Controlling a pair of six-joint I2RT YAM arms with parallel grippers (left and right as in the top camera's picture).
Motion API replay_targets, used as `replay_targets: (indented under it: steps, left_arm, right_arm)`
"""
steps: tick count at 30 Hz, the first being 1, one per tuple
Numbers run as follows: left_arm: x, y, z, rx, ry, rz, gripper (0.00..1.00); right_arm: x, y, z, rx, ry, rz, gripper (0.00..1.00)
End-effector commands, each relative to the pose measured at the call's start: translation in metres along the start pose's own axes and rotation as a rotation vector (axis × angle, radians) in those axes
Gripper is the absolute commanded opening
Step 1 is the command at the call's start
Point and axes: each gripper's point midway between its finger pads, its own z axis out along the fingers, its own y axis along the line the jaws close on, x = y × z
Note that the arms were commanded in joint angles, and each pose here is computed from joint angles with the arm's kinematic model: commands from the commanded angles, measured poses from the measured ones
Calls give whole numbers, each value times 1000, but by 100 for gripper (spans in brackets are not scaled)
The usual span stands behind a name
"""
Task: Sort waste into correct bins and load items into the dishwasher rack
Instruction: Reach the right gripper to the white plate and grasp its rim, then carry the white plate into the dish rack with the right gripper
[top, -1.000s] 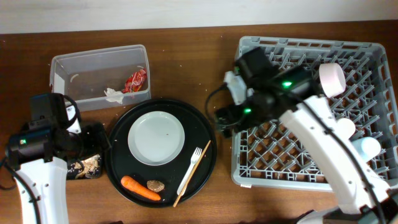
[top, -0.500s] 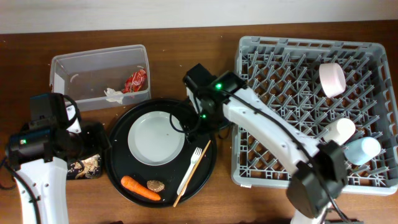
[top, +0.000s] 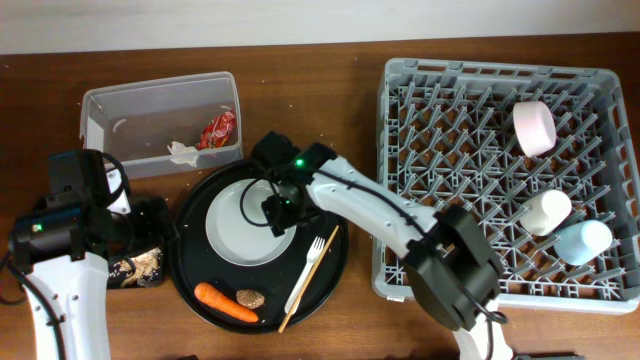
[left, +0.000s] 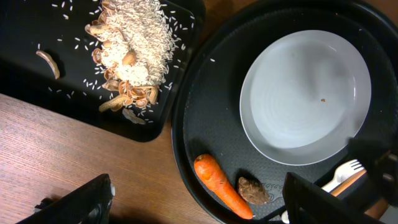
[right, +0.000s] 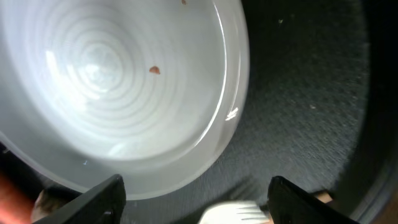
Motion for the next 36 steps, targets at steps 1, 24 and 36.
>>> replay_targets:
  steps: [1,24,36]
  left_arm:
    - [-2,0,-4,5,-19,-8,87]
    - [-2,0,-4,5,-19,-8,87]
    - [-2,0,-4,5,-19,-8,87]
  right_arm:
    - [-6,-5,20,45,-17,17,71]
    - [-6,-9,50,61,10,18,8]
    - [-21,-44,-9,101,-39,98,4]
